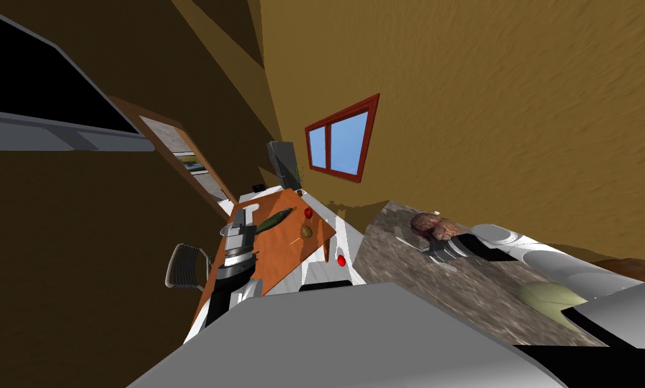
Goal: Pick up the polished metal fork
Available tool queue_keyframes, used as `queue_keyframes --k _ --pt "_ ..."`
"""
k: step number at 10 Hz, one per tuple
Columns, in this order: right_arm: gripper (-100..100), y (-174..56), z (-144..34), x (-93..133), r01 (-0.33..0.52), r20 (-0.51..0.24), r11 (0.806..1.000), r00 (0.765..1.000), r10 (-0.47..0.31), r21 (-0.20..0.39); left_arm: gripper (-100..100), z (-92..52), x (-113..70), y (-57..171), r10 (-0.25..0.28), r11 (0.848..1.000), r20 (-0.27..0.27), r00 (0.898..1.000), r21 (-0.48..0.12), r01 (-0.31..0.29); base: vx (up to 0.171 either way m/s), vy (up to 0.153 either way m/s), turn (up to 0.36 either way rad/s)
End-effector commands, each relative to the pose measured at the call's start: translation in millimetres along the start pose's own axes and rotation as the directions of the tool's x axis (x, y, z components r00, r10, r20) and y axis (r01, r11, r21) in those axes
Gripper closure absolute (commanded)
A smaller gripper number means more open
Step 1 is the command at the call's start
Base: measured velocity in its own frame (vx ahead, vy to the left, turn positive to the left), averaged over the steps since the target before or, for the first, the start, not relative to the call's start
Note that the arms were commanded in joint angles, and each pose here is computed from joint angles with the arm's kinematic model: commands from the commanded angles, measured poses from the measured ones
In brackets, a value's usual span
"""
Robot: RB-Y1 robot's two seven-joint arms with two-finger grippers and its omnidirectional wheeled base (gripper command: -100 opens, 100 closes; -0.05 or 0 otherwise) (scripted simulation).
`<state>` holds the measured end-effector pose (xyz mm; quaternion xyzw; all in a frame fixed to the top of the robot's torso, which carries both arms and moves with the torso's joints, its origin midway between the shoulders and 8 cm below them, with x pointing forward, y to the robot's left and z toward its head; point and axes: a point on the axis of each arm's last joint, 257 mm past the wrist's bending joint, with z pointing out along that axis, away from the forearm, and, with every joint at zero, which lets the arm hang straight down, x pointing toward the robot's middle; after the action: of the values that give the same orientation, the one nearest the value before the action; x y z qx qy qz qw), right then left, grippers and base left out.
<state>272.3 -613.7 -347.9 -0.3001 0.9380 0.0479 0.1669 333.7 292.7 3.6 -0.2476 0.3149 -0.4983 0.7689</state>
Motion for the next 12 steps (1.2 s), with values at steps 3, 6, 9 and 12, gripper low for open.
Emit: queue_keyframes --k 3,6,9,12 --pt "100 -10.2 -8.1 -15.1 0.043 0.021 0.998 0.999 -0.044 0.044 0 0.0 0.0 0.0 0.000 1.000 0.000 1.000 0.000 0.000 0.021 -0.041 -0.004" --pt "100 -19.1 -19.4 -17.5 0.071 0.018 0.993 0.997 -0.073 0.092 0 0.0 0.0 0.0 0.000 1.000 0.000 1.000 0.000 0.000 0.021 -0.038 -0.018" --pt "100 -15.5 -24.7 -27.7 0.112 0.022 0.988 0.993 -0.115 0.106 0 0.0 0.0 0.0 0.000 1.000 0.000 1.000 0.000 0.000 0.023 -0.034 -0.009" --pt "100 -7.4 -27.1 -36.1 0.141 0.027 0.983 0.989 -0.145 0.114 0 0.0 0.0 0.0 0.000 1.000 0.000 1.000 0.000 0.000 0.027 -0.048 -0.011"
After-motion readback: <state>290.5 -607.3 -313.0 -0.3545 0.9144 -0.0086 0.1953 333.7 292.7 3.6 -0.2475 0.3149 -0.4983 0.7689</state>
